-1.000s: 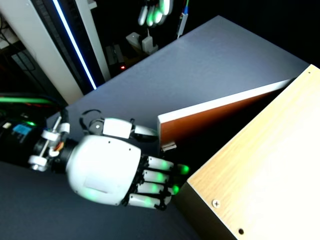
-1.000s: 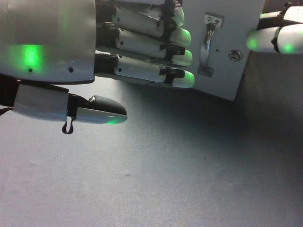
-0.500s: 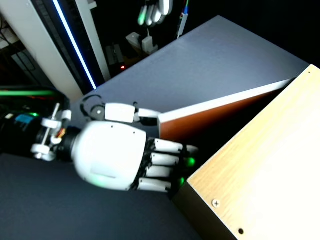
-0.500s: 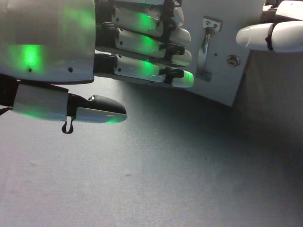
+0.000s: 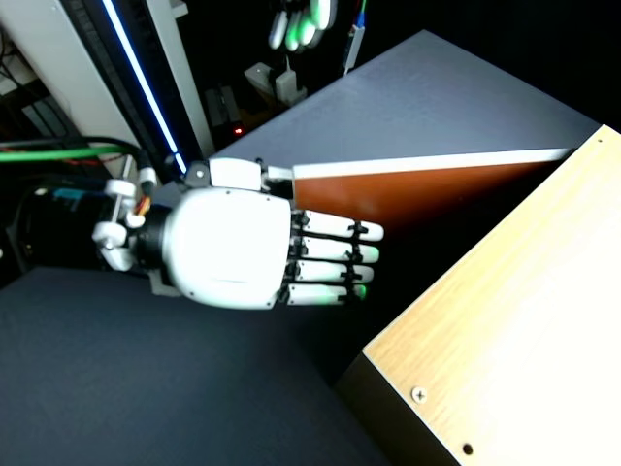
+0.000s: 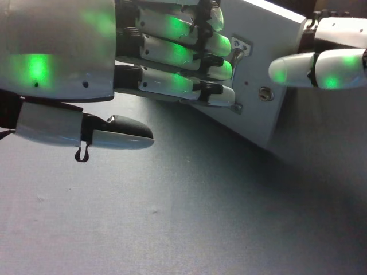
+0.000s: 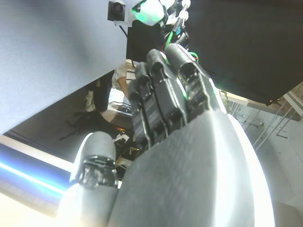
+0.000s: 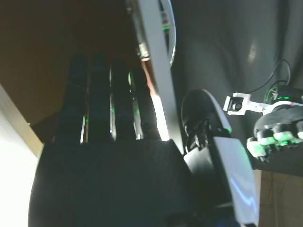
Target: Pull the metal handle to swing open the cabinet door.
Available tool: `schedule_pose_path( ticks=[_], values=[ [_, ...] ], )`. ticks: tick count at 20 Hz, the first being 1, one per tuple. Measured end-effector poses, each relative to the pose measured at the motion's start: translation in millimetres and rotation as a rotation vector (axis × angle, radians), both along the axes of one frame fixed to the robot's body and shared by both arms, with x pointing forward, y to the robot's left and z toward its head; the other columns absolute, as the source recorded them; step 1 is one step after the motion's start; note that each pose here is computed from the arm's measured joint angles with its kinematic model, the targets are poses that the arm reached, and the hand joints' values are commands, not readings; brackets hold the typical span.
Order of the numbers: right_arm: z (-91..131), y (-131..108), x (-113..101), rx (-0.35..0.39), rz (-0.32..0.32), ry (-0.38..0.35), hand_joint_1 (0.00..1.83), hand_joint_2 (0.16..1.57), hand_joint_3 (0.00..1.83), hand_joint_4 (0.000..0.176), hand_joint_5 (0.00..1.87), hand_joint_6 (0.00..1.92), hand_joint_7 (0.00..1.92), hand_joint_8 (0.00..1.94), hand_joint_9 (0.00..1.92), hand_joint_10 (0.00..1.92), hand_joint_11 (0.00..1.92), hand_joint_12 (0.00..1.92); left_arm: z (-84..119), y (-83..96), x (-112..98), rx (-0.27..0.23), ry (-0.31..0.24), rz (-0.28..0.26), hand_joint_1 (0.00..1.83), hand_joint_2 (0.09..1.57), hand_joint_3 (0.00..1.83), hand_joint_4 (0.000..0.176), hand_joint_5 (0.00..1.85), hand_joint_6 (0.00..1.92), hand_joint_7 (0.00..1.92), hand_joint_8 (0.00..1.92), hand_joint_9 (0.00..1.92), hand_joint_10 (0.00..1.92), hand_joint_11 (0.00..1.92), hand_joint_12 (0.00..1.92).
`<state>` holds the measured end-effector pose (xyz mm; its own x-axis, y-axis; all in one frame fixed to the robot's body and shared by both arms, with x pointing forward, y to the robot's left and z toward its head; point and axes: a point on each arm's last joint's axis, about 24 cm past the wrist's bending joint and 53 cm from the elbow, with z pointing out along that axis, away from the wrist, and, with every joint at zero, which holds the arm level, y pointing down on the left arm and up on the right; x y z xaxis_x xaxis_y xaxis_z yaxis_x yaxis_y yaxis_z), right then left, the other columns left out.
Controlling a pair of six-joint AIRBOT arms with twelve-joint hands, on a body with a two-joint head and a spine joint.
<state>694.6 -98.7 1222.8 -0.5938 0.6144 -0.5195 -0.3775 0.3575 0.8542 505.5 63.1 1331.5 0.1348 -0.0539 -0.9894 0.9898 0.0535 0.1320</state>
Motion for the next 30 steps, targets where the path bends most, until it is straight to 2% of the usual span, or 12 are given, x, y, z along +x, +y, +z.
schedule_pose_path(
  ticks=[13,16,19,30],
  values=[
    [-1.3,23.7,-25.2,-0.029,0.105,-0.063,0.0,1.57,0.04,0.0,0.25,0.0,0.28,0.0,0.27,0.0,0.0,0.73,0.1,0.0,0.1,0.0,0.0,0.0,0.0,1.57,0.04,0.0,0.43,0.0,0.46,0.01,0.42,0.01,0.01,0.92],
    [0.0,33.1,-35.3,-0.024,0.14,-0.075,0.0,1.57,0.04,0.0,0.25,0.0,0.28,0.0,0.26,0.0,0.0,0.72,0.0,0.0,0.0,0.0,0.0,0.0,0.0,1.57,0.04,0.0,0.42,0.0,0.45,0.0,0.42,0.0,0.02,0.92],
    [-3.4,43.9,-46.3,-0.052,0.186,-0.101,0.0,1.57,0.04,0.0,0.26,0.0,0.29,0.0,0.27,0.0,0.0,0.71,0.0,0.0,0.1,0.0,0.0,0.0,0.0,1.57,0.05,0.0,0.42,0.0,0.46,0.0,0.42,0.0,0.04,0.89],
    [7.8,66.4,-71.9,0.017,0.288,-0.148,0.0,1.57,0.04,0.0,0.26,0.0,0.29,0.0,0.27,0.0,0.0,0.7,0.1,0.0,-0.1,0.0,0.001,0.0,0.0,1.57,0.05,0.0,0.43,0.0,0.46,0.0,0.43,0.0,0.04,0.88]
  ],
)
